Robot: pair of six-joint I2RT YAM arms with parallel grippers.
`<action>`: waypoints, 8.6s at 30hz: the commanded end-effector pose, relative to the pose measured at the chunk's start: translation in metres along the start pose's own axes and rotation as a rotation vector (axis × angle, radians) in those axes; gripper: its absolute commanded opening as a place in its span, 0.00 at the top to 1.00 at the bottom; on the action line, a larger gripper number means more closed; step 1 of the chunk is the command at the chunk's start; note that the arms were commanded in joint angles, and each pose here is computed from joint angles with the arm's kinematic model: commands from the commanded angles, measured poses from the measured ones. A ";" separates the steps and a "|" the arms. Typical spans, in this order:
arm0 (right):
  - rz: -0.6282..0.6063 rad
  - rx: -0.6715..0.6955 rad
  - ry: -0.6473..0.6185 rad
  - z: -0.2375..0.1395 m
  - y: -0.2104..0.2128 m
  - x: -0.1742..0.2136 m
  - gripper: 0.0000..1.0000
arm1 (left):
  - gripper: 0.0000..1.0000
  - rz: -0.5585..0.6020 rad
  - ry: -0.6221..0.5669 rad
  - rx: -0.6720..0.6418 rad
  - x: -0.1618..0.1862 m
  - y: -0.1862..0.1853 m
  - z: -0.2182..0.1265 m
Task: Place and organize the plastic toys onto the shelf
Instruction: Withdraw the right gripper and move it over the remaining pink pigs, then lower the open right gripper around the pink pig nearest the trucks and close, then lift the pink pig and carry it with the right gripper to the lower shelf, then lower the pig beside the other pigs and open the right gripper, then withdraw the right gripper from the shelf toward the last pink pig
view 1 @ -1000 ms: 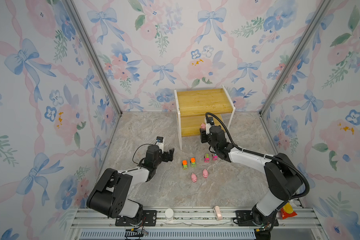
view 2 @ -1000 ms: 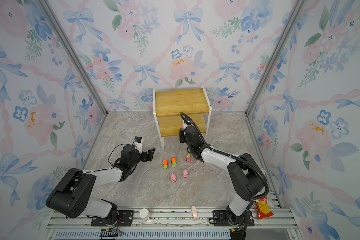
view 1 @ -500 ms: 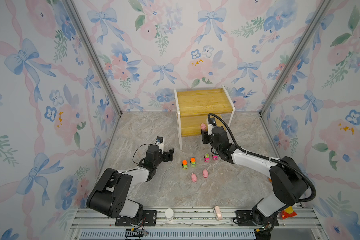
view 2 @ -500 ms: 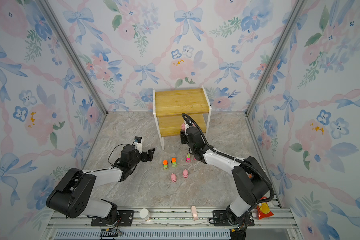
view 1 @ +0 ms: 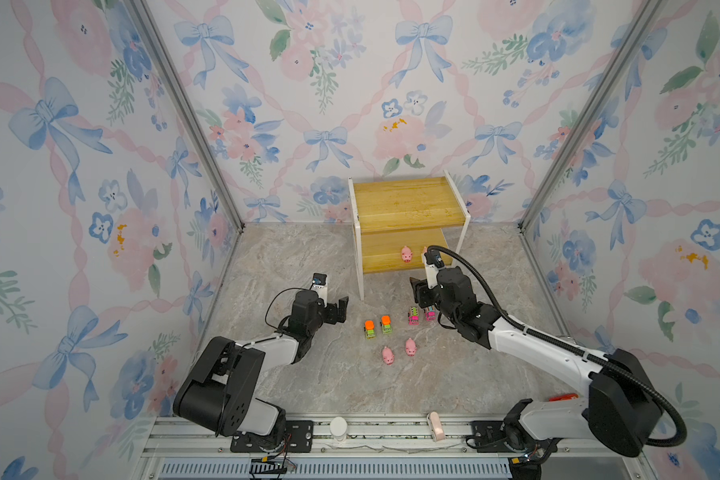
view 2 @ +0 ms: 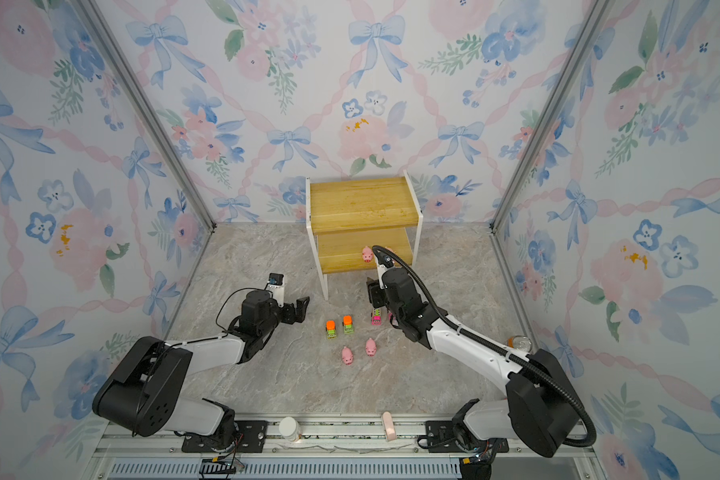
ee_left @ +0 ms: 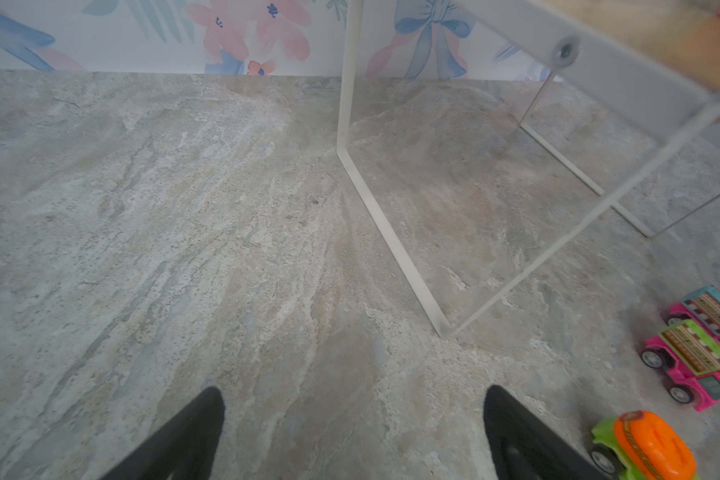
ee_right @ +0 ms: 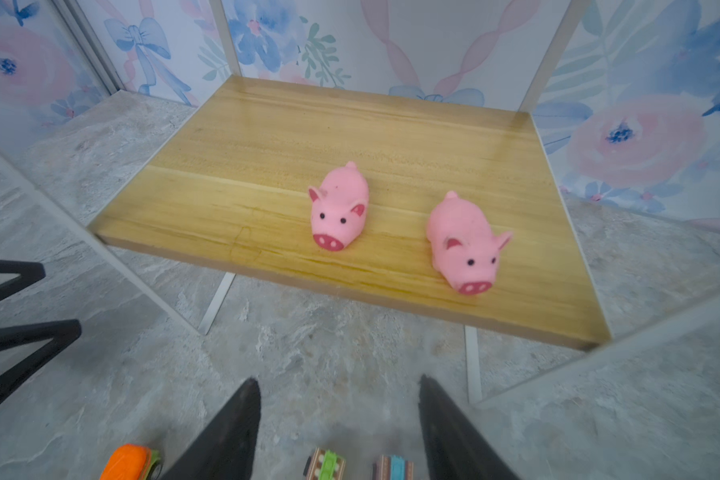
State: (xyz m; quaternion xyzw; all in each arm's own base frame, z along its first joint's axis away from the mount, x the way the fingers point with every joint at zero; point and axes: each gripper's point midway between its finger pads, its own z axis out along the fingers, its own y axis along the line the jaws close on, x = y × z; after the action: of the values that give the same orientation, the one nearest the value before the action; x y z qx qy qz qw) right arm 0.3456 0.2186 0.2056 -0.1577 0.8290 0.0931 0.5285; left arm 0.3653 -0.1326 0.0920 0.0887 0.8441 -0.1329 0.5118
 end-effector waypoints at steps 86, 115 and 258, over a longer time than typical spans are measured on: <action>0.192 -0.040 0.339 -0.008 0.047 0.217 0.56 | 0.02 0.029 0.020 0.047 0.007 -0.010 0.000; 0.156 -0.137 0.268 -0.017 0.056 0.176 0.74 | 0.02 0.030 0.017 0.048 0.006 -0.010 0.000; -0.001 0.101 -0.243 0.072 0.045 -0.051 0.41 | 0.02 0.042 -0.006 0.033 0.001 -0.008 -0.006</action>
State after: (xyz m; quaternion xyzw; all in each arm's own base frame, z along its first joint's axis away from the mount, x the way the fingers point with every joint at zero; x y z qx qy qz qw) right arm 0.4200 0.2989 0.2133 -0.1201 0.7658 0.0777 0.6269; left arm 0.3600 -0.1371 0.0932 0.1049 0.8409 -0.1405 0.5120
